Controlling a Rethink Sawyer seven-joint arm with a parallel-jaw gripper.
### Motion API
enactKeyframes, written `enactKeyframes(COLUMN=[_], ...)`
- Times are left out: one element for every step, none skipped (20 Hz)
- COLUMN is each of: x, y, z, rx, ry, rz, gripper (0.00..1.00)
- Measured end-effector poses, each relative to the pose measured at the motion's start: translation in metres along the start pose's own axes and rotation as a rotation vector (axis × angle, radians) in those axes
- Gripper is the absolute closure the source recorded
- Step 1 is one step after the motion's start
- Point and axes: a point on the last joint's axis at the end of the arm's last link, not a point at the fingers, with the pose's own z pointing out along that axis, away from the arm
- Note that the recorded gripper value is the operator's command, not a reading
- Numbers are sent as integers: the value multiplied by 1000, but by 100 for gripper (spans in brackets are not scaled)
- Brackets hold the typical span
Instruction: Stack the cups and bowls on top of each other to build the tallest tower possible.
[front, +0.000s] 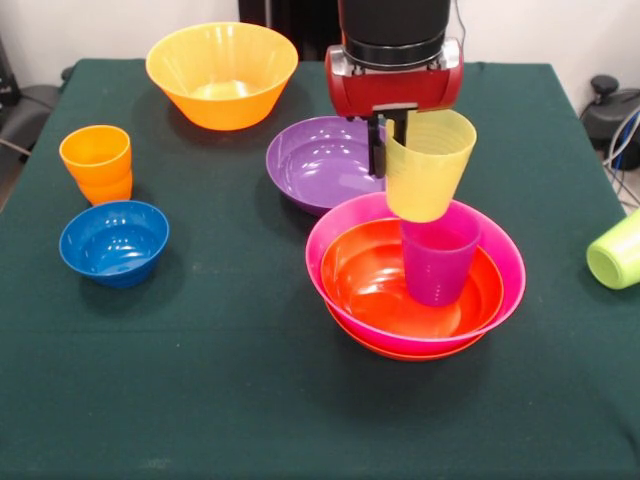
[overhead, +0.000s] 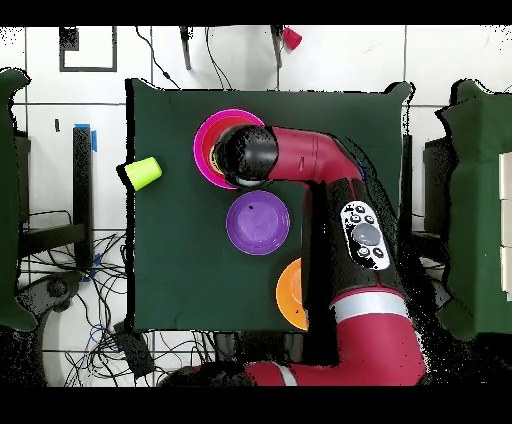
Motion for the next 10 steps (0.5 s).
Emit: enactKeyframes(x=[0,2,2,3,4,5,6,7,9,9], y=[0,1,1,1,0,1,1,2,3,4], z=[1,2,3,4,4,5,6,7,8,8], rx=[-7,-27,-33,-42,-46,-52,-57,-60,-64,-67], ry=[2,9,11,14,16,20,24,26,29,30], rz=[3,13,16,20,22,24,25,25,24,23], gripper=[100,100,100,100,100,100,100,100,100,100])
